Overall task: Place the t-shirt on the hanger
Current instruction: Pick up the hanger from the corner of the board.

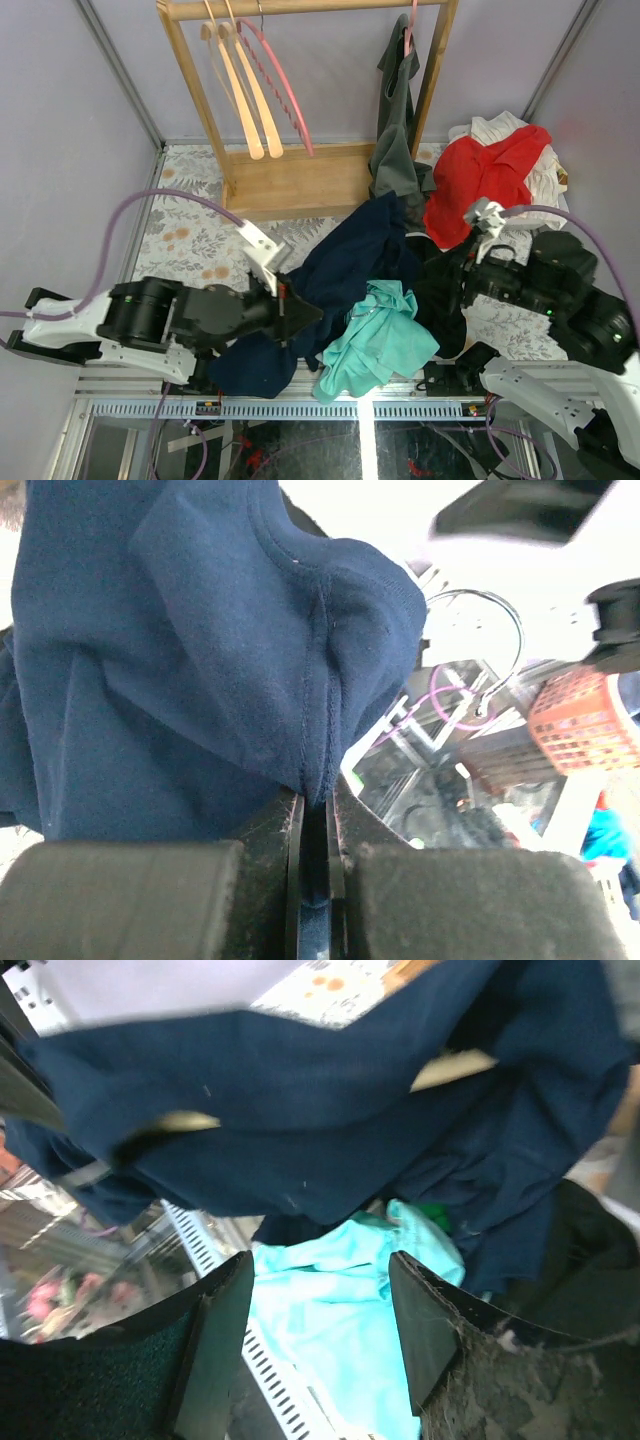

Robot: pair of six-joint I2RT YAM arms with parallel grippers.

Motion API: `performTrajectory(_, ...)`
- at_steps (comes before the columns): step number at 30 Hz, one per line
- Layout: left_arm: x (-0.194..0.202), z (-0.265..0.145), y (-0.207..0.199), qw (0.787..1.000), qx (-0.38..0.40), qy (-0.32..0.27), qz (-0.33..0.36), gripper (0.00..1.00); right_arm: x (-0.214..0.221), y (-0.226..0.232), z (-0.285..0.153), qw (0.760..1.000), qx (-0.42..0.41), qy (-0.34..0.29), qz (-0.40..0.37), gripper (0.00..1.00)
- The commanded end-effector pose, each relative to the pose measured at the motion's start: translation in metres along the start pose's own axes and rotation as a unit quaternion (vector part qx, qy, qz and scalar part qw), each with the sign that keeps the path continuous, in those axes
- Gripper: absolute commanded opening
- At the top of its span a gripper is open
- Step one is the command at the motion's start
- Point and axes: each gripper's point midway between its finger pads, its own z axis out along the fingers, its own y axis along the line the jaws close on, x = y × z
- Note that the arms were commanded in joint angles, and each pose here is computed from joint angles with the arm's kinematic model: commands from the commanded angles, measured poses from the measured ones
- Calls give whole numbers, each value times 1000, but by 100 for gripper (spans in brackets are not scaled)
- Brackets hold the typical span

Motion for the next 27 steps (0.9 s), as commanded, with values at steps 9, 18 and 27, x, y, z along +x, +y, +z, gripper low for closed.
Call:
performTrajectory(9,20,-115,-109,956,290,34,38,0,-26,12,56,971,-90,-139,170,68)
performTrajectory(18,22,-117,-111,952,303,32,42,0,-33,-24,92,949,-28,-175,260,77)
performTrajectory(27,16,-124,-118,943,327,26,48,0,-20,-38,115,942,-13,-168,291,72)
